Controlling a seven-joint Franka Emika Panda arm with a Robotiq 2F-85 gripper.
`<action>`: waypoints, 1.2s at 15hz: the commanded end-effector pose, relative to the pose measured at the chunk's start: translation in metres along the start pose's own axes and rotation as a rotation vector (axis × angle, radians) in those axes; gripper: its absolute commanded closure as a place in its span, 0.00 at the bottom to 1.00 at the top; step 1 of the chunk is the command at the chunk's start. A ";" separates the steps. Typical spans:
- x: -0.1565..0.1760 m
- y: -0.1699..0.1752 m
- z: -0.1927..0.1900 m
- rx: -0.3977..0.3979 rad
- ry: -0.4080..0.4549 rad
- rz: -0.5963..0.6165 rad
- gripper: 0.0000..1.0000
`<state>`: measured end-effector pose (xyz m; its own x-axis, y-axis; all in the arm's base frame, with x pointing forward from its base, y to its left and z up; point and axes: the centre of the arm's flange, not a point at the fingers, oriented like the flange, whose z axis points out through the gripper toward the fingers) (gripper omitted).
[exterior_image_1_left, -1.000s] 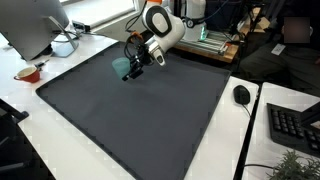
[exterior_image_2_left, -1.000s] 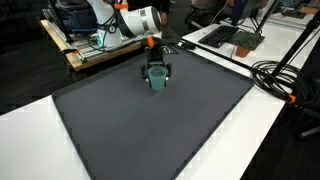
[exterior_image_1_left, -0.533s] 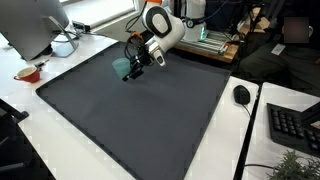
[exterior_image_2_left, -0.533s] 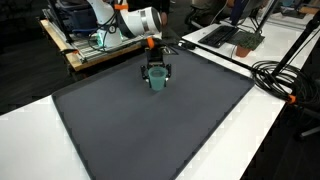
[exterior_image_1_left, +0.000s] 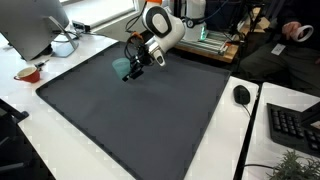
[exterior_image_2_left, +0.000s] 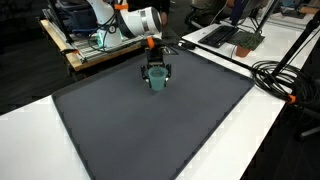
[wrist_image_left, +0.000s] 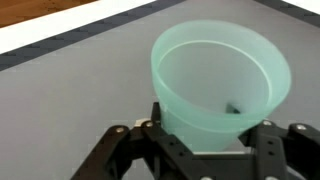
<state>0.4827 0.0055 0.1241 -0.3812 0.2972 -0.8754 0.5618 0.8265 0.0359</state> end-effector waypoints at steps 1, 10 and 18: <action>0.000 0.000 0.000 0.000 0.000 0.000 0.33; 0.005 0.001 0.008 0.000 0.013 -0.005 0.58; 0.024 0.002 0.024 0.002 0.054 -0.016 0.58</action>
<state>0.4841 0.0053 0.1002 -0.4136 0.3013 -0.8592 0.5627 0.8264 0.0190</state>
